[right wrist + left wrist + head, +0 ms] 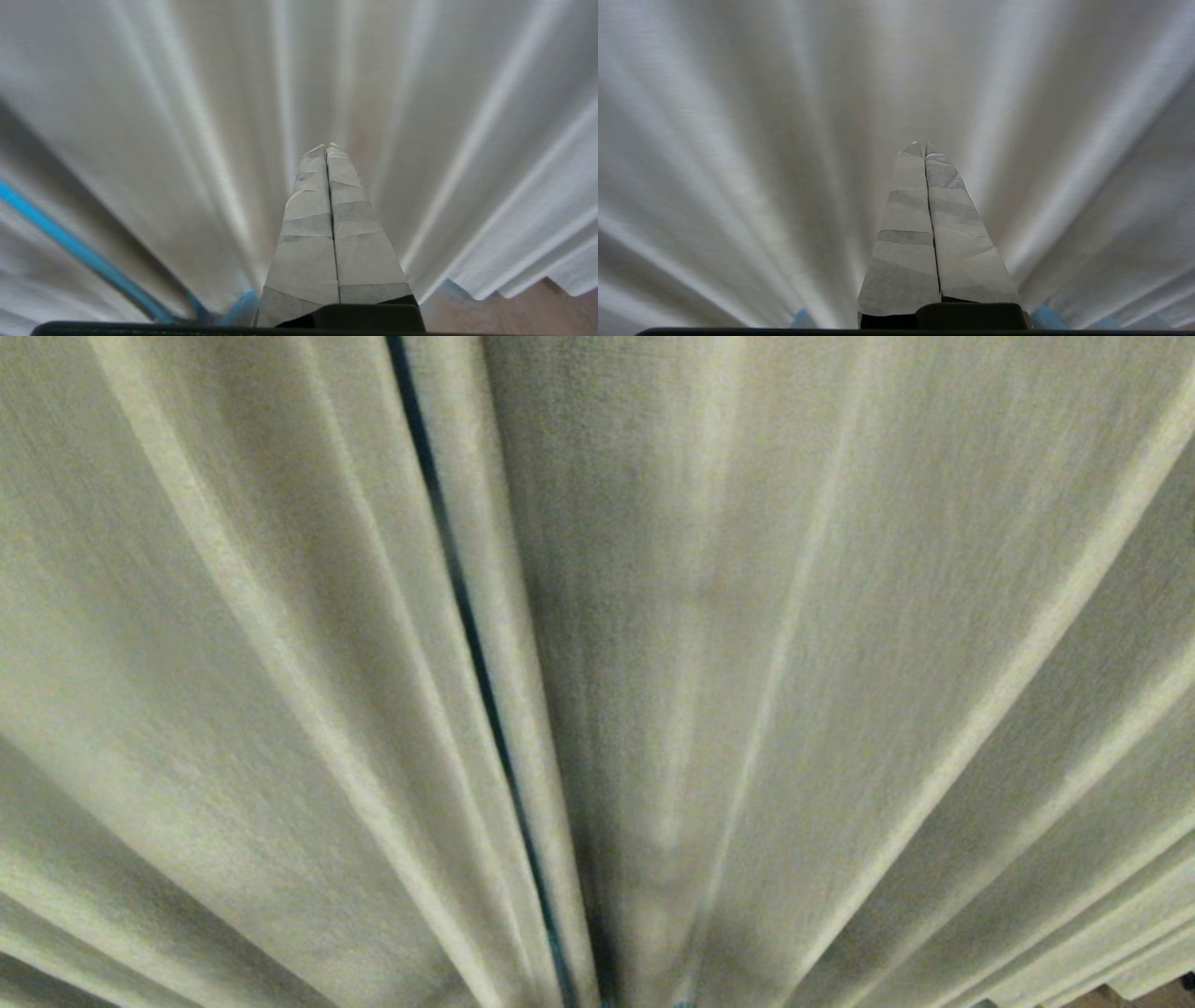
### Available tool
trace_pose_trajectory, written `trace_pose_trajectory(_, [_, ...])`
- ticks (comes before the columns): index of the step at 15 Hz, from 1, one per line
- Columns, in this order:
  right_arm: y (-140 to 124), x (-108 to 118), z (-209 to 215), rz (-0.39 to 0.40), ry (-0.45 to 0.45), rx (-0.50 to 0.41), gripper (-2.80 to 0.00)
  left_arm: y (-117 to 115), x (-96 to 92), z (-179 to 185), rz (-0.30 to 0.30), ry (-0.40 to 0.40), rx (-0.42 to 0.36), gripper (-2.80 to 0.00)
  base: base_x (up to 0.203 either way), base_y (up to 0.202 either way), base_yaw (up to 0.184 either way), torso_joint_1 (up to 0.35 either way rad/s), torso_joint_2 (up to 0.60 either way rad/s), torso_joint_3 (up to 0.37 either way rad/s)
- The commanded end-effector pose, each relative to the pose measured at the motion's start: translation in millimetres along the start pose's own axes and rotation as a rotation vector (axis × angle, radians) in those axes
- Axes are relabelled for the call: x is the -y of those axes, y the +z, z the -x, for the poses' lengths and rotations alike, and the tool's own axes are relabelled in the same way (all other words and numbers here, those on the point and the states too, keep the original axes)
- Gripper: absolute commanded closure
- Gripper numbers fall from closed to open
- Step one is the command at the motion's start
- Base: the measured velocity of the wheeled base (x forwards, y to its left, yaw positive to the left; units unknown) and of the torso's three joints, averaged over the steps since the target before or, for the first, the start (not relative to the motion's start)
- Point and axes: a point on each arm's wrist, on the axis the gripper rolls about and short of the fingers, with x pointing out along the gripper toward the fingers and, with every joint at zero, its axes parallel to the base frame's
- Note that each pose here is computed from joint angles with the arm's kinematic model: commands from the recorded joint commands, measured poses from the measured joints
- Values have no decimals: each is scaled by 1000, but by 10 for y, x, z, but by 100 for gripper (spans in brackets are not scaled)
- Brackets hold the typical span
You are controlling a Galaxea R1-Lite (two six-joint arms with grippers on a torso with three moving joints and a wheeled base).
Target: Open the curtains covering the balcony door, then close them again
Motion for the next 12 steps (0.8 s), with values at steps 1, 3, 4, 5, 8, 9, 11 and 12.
trace_pose_trajectory(1, [1, 0, -1, 0, 0, -1, 0, 0, 0, 0, 0, 1, 1, 0, 0, 190, -1, 0, 4, 5])
trace_pose_trajectory(3, [1, 0, -1, 0, 0, -1, 0, 0, 0, 0, 0, 0, 1, 0, 0, 139, 1, -1, 2, 3])
trace_pose_trajectory(4, [1, 0, -1, 0, 0, -1, 0, 0, 0, 0, 0, 0, 1, 0, 0, 0, 0, 0, 0, 0])
trace_pose_trajectory(5, [1, 0, -1, 0, 0, -1, 0, 0, 0, 0, 0, 0, 1, 0, 0, 0, 0, 0, 0, 0])
trace_pose_trajectory(8, [1, 0, -1, 0, 0, -1, 0, 0, 0, 0, 0, 0, 1, 0, 0, 0, 0, 0, 0, 0])
trace_pose_trajectory(9, [1, 0, -1, 0, 0, -1, 0, 0, 0, 0, 0, 0, 1, 0, 0, 0, 0, 0, 0, 0])
trace_pose_trajectory(11, [1, 0, -1, 0, 0, -1, 0, 0, 0, 0, 0, 0, 1, 0, 0, 0, 0, 0, 0, 0])
trace_pose_trajectory(12, [1, 0, -1, 0, 0, -1, 0, 0, 0, 0, 0, 0, 1, 0, 0, 0, 0, 0, 0, 0])
